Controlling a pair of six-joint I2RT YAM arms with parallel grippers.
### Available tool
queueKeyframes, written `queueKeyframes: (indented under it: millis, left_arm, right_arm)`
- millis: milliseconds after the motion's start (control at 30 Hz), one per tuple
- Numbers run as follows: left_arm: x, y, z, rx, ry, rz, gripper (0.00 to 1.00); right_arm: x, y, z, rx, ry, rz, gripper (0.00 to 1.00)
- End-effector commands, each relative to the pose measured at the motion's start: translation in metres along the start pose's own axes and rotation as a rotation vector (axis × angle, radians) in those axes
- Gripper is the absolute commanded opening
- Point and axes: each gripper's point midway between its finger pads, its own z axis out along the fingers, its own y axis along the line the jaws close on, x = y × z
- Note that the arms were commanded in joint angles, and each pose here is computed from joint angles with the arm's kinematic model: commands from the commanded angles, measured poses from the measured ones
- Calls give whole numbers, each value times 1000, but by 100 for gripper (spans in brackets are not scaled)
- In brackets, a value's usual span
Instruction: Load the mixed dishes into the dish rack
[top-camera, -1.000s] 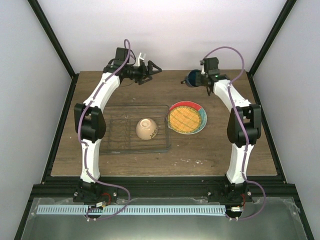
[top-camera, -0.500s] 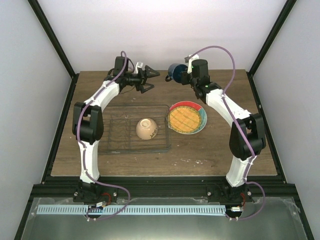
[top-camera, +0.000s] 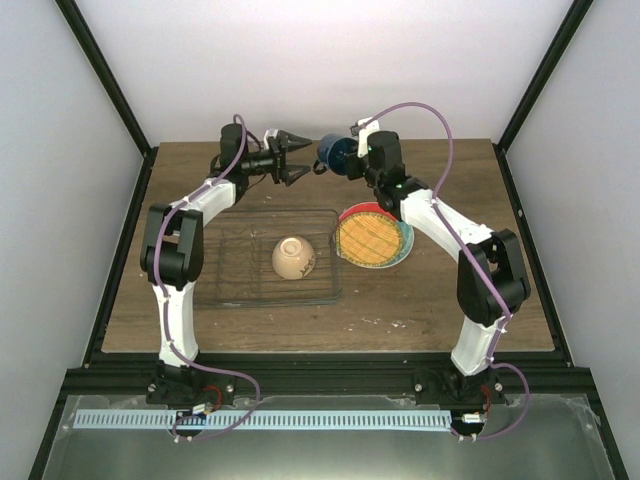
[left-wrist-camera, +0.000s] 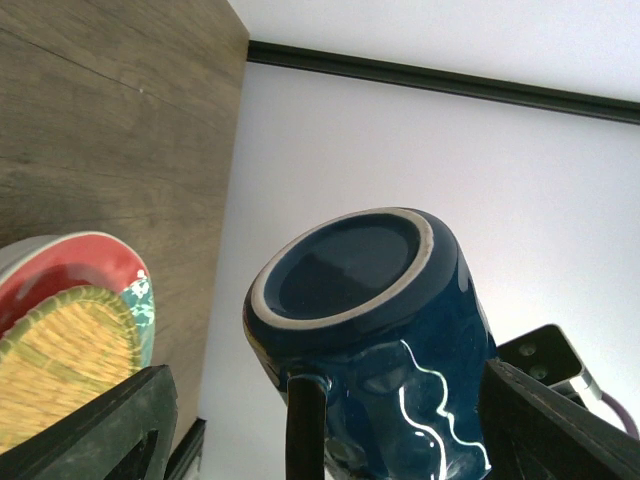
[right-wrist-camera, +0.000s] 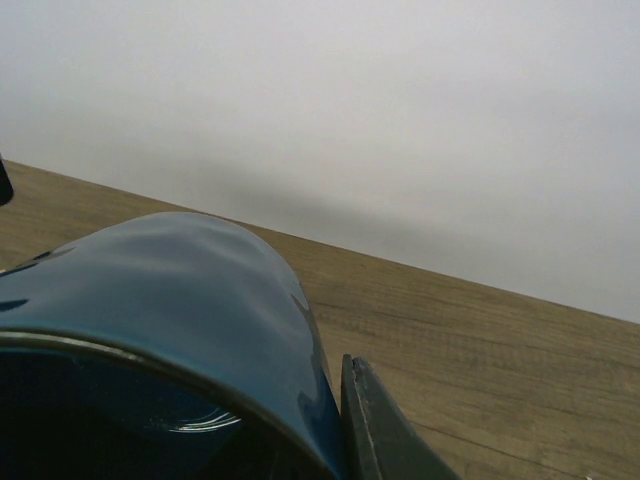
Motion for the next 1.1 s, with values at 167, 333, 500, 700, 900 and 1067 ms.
queueKeyframes:
  millis: [167, 333, 500, 700, 900, 1067]
  left_arm:
    - [21, -34, -3, 105, 50, 28, 77]
    - [27, -30, 0, 117, 65, 10, 73]
    - [31, -31, 4, 122, 77, 12, 71]
    - [32, -31, 5, 129, 85, 11, 60]
    - [32, -30, 7, 132, 90, 9, 51]
    - [33, -29, 7, 138, 92, 1, 39]
  right_arm:
    - [-63, 9, -9, -4, -210, 31, 1]
    - [-64, 11, -3, -5, -223, 34, 1]
    - [-62, 21, 3, -28, -218, 34, 1]
    - [-64, 21, 4, -18, -223, 30, 1]
    - [-62, 18, 4, -3, -219, 29, 1]
    - [-64, 12, 3, 30, -223, 27, 1]
